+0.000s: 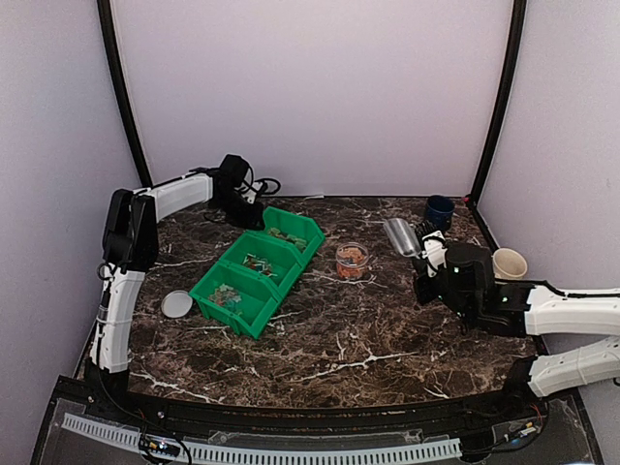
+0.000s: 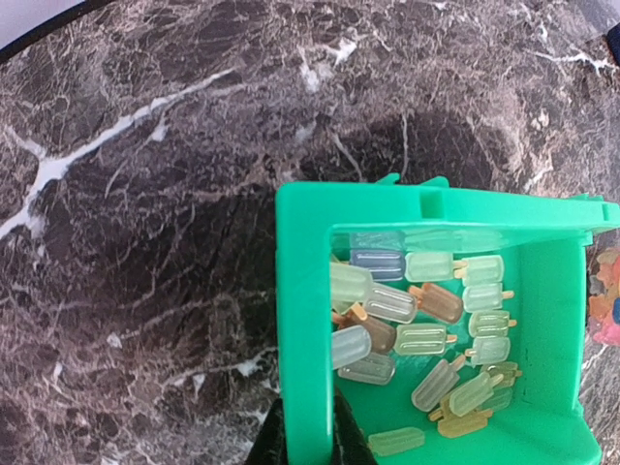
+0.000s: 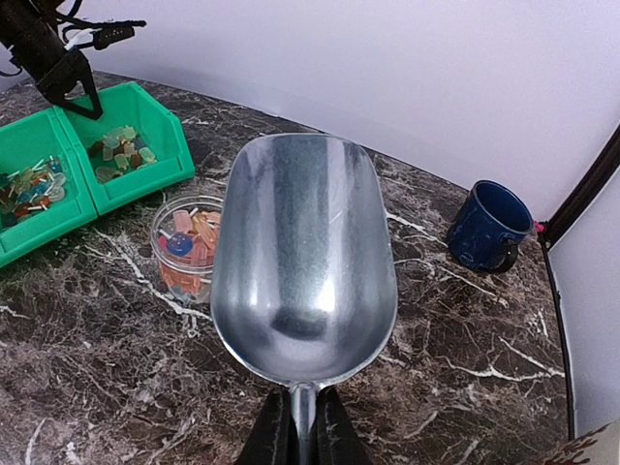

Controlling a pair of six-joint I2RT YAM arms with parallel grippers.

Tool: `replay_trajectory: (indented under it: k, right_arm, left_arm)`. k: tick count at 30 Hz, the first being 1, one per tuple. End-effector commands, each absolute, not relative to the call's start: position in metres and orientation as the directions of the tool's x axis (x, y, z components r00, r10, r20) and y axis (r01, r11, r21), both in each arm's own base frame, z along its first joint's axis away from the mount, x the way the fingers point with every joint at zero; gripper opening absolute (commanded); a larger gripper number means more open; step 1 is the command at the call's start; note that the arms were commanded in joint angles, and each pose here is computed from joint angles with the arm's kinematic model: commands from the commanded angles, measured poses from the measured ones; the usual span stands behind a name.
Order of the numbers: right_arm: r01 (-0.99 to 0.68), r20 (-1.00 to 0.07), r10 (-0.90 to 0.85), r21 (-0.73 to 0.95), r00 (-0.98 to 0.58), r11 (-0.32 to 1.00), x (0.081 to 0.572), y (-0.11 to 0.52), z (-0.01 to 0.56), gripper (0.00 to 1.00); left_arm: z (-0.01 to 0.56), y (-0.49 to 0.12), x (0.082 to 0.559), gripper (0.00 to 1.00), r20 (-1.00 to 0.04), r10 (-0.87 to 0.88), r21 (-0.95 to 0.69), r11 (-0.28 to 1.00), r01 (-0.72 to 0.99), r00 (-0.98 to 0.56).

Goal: Pack the candies
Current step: Place the storage box at the center of the board.

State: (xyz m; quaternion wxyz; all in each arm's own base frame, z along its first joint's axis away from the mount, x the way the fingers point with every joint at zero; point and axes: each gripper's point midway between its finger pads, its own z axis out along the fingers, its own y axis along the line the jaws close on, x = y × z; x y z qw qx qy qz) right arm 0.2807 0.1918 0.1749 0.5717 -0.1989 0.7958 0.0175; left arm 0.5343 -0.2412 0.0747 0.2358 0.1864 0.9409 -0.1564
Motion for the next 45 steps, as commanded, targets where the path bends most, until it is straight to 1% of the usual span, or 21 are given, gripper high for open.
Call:
replay_trajectory:
  k: [1,5,10,12,13,14,17,20,23,25,27,29,32,34,38,41,45]
  right_arm:
    - [-0.314,-0.927,-0.259,-0.169,-0.27,0.934,0.282,0.193,0.176,0.01]
    - [-0.318,-0.923,-0.266,-0.173,-0.279,0.932,0.283,0.195,0.176,0.01]
    - [-0.32,-0.914,-0.278,-0.179,-0.294,0.93,0.284,0.196,0.173,0.01]
    - [-0.321,-0.914,-0.279,-0.18,-0.295,0.93,0.284,0.197,0.172,0.01]
    - [-0.32,-0.912,-0.283,-0.183,-0.298,0.929,0.285,0.197,0.172,0.01]
    - [-0.315,-0.909,-0.287,-0.189,-0.301,0.93,0.286,0.197,0.171,0.02]
    - [-0.283,-0.905,-0.287,-0.2,-0.312,0.938,0.288,0.192,0.167,0.03]
    - [-0.265,-0.908,-0.271,-0.188,-0.321,0.946,0.291,0.191,0.161,0.03]
    - [-0.255,-0.911,-0.253,-0.174,-0.324,0.951,0.295,0.194,0.16,0.03]
    - [-0.241,-0.913,-0.243,-0.167,-0.329,0.956,0.299,0.193,0.158,0.03]
    - [-0.231,-0.913,-0.232,-0.159,-0.336,0.96,0.305,0.19,0.154,0.04]
    - [-0.229,-0.911,-0.22,-0.145,-0.349,0.963,0.31,0.188,0.149,0.03]
    - [-0.212,-0.908,-0.195,-0.122,-0.371,0.97,0.319,0.18,0.141,0.04]
    - [-0.209,-0.905,-0.186,-0.111,-0.383,0.972,0.325,0.179,0.137,0.04]
    - [-0.196,-0.892,-0.179,-0.104,-0.415,0.975,0.336,0.175,0.122,0.04]
    - [-0.191,-0.879,-0.169,-0.091,-0.446,0.977,0.344,0.173,0.108,0.04]
    - [-0.183,-0.867,-0.155,-0.075,-0.474,0.98,0.357,0.173,0.096,0.04]
  left_arm:
    - [0.094,-0.239,0.577,0.1,-0.632,0.268,-0.147,0.88,0.452,-0.727]
    - [0.096,-0.23,0.596,0.24,-0.662,0.249,-0.107,0.902,0.419,-0.707]
    - [0.128,-0.224,0.607,0.43,-0.712,0.207,-0.094,0.919,0.383,-0.671]
    - [0.149,-0.223,0.606,0.59,-0.733,0.183,-0.103,0.922,0.373,-0.655]
    - [0.161,-0.222,0.605,0.68,-0.743,0.169,-0.109,0.924,0.366,-0.648]
    - [0.173,-0.22,0.604,0.75,-0.754,0.157,-0.109,0.927,0.358,-0.638]
    - [0.204,-0.215,0.595,0.84,-0.77,0.124,-0.121,0.935,0.334,-0.626]
    - [0.219,-0.208,0.58,0.88,-0.761,0.071,-0.158,0.944,0.29,-0.645]
    - [0.221,-0.203,0.555,0.88,-0.73,-0.008,-0.229,0.945,0.234,-0.683]
    - [0.234,-0.203,0.533,0.88,-0.739,-0.074,-0.284,0.936,0.21,-0.669]
    - [0.242,-0.208,0.513,0.95,-0.758,-0.106,-0.311,0.926,0.214,-0.644]
    - [0.243,-0.215,0.491,0.97,-0.756,-0.103,-0.309,0.927,0.213,-0.647]
    - [0.237,-0.233,0.453,0.98,-0.741,-0.055,-0.288,0.926,0.243,-0.669]
    - [0.22,-0.242,0.424,0.99,-0.71,-0.029,-0.288,0.924,0.252,-0.703]
    - [0.193,-0.249,0.373,0.99,-0.637,-0.063,-0.384,0.89,0.245,-0.768]
    - [0.191,-0.246,0.346,0.99,-0.62,-0.085,-0.417,0.878,0.235,-0.78]
    - [0.196,-0.245,0.319,0.99,-0.622,-0.058,-0.403,0.879,0.256,-0.781]
